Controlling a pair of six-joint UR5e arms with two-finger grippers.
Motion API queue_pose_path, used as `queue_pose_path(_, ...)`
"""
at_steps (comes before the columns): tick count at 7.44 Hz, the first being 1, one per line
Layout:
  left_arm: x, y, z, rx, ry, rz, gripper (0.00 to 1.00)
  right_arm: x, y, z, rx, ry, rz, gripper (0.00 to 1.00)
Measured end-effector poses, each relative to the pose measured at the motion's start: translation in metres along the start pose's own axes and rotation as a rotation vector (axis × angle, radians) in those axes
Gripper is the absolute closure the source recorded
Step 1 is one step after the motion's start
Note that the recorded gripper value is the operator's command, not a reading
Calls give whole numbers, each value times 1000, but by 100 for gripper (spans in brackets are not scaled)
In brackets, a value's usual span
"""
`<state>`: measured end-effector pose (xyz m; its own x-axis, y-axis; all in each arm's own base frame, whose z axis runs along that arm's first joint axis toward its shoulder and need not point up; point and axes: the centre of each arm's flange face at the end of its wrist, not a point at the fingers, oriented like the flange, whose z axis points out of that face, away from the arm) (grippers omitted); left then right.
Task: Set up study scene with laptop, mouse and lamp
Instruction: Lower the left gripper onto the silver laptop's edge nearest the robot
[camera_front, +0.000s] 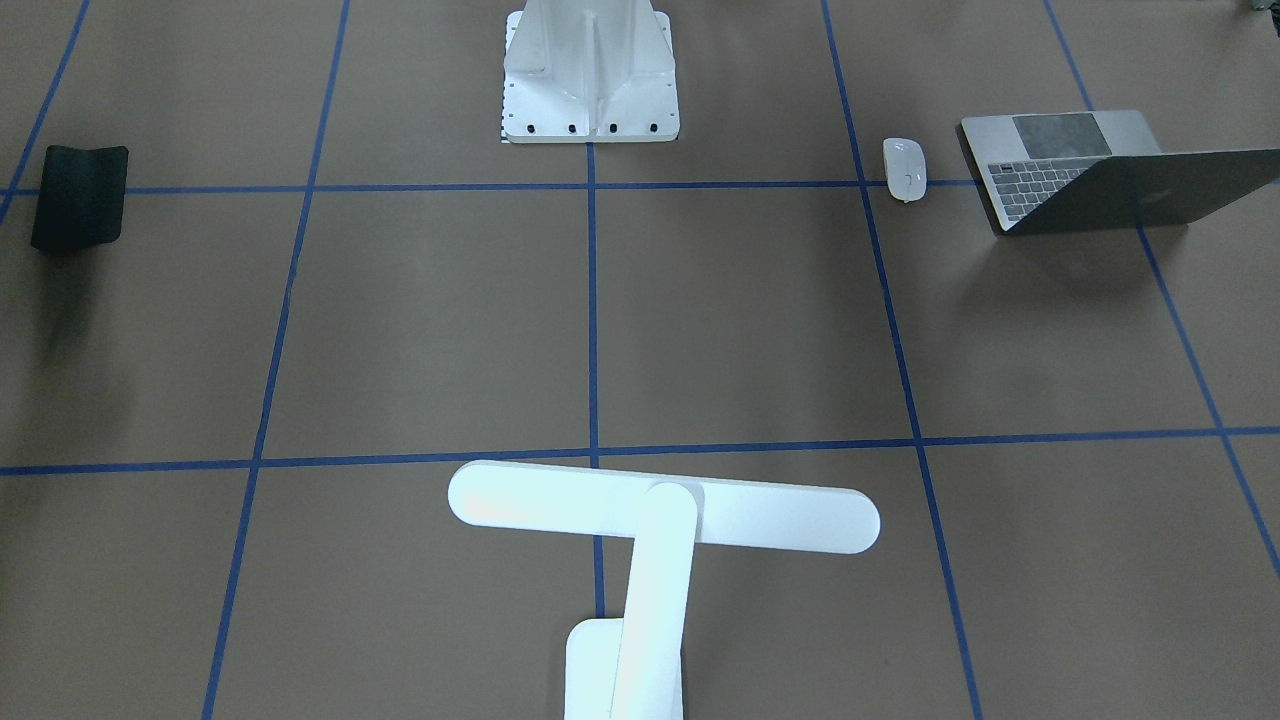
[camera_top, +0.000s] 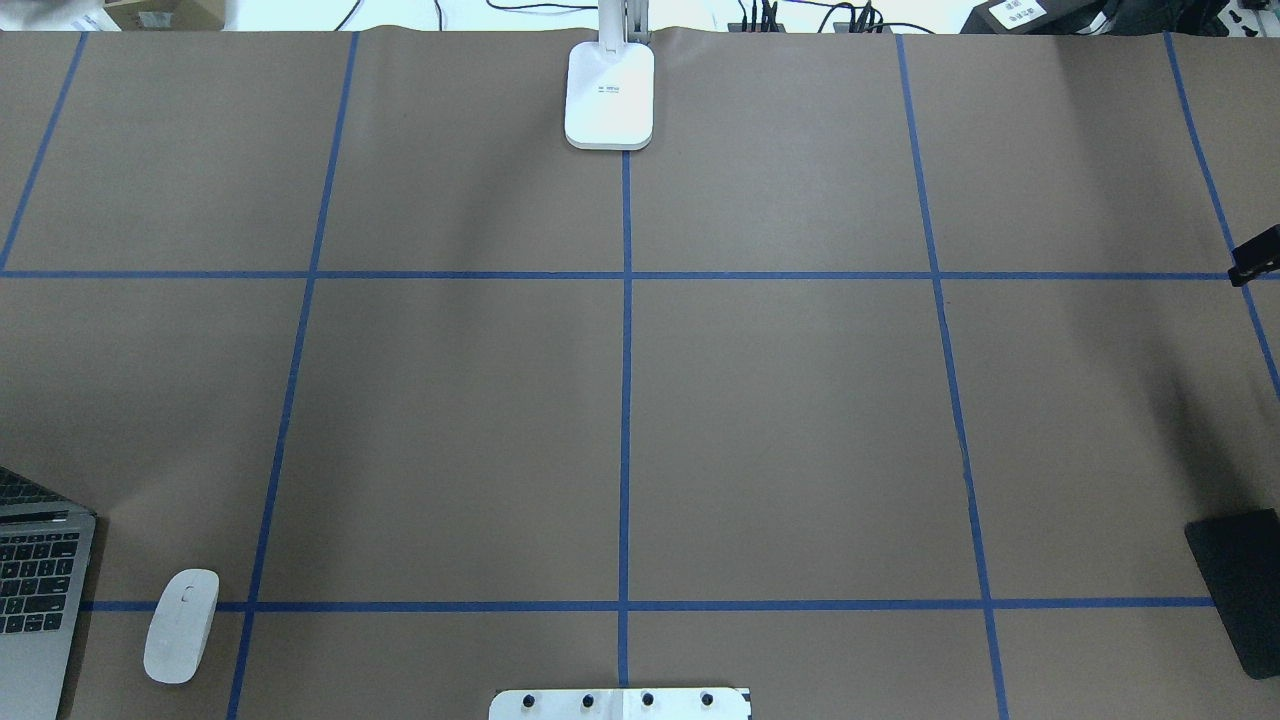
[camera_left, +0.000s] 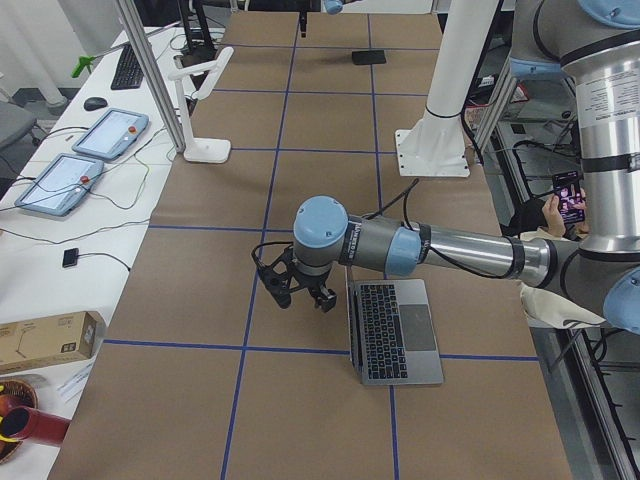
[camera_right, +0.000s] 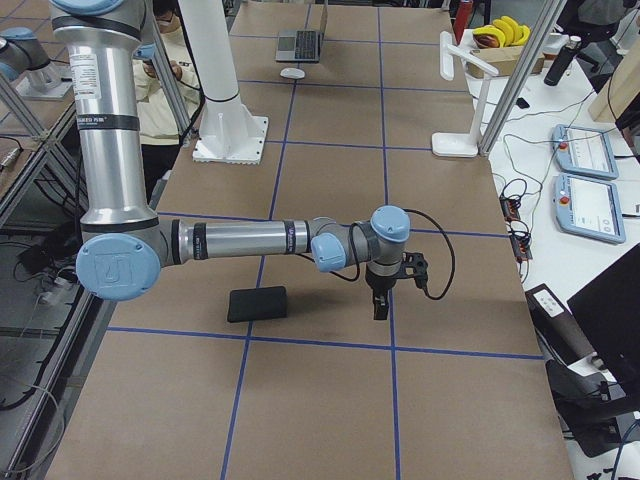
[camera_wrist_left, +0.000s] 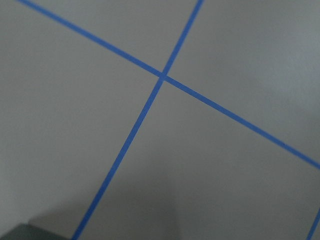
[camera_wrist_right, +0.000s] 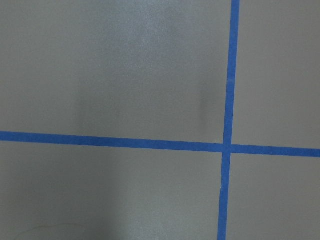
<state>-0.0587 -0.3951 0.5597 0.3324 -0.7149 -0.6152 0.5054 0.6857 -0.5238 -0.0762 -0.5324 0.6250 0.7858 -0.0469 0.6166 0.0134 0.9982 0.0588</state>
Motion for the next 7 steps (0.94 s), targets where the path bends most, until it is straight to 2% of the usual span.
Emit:
queue_pose_path(2, -19, 18, -2, -9, -5, -330, 0, -9, 1, -2, 4, -8, -3, 0)
queue_pose_path(3, -27, 22, -1, -17, -7, -445, 0, -12, 2, -4, 4, -18, -6, 0)
queue_pose_path(5, -40, 24, 5, -28, -18, -565, 0, -14, 8, -4, -6, -46, -8, 0)
queue_pose_path(7, -46, 24, 12, -35, -35, -638, 0, -16, 11, -6, -3, -57, -16, 0)
